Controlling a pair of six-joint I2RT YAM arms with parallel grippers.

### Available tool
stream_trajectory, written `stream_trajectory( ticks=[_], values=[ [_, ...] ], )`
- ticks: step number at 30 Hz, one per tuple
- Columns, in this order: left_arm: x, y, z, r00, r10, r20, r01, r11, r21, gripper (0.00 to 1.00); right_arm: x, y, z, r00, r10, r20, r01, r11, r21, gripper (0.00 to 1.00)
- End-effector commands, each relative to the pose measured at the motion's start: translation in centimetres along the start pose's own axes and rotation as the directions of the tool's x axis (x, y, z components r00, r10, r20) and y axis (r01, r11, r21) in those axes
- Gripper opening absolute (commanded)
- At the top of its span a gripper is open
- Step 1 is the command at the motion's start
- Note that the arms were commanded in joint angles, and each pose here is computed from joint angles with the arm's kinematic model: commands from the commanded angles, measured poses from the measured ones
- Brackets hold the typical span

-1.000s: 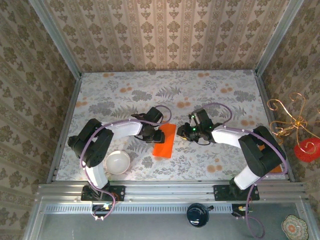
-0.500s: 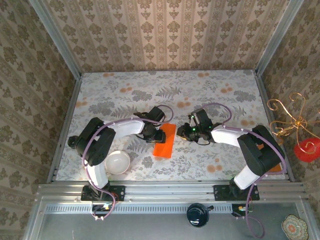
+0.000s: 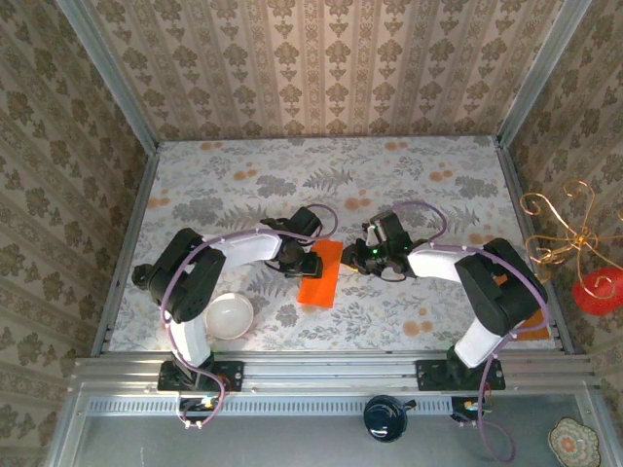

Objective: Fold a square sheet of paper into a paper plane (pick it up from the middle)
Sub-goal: Hold the square sheet of paper at the center of the table.

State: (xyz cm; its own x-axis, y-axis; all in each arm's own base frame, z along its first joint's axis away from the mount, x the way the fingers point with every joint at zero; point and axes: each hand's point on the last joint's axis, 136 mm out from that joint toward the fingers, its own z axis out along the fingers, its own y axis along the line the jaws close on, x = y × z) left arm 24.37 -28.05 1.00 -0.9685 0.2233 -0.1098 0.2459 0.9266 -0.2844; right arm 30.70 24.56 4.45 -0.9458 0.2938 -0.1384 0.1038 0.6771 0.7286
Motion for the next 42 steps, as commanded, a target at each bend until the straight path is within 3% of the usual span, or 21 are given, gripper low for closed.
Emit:
stream_trajectory(
  ticks=[1,42],
  values=[
    [4.4,2.8,5.4,0.989,-0.02,-0.148,0.006,0.996,-0.089,0.44,0.6,0.1,0.5,1.0,0.006,-0.025,-0.006,1.0,-0.025,0.21],
    [4.6,2.6,5.9,0.985,-0.011,-0.17,-0.002,0.997,-0.078,0.43,2.9,1.1,3.3,0.994,-0.005,-0.112,-0.002,0.998,-0.057,0.18]
  ],
)
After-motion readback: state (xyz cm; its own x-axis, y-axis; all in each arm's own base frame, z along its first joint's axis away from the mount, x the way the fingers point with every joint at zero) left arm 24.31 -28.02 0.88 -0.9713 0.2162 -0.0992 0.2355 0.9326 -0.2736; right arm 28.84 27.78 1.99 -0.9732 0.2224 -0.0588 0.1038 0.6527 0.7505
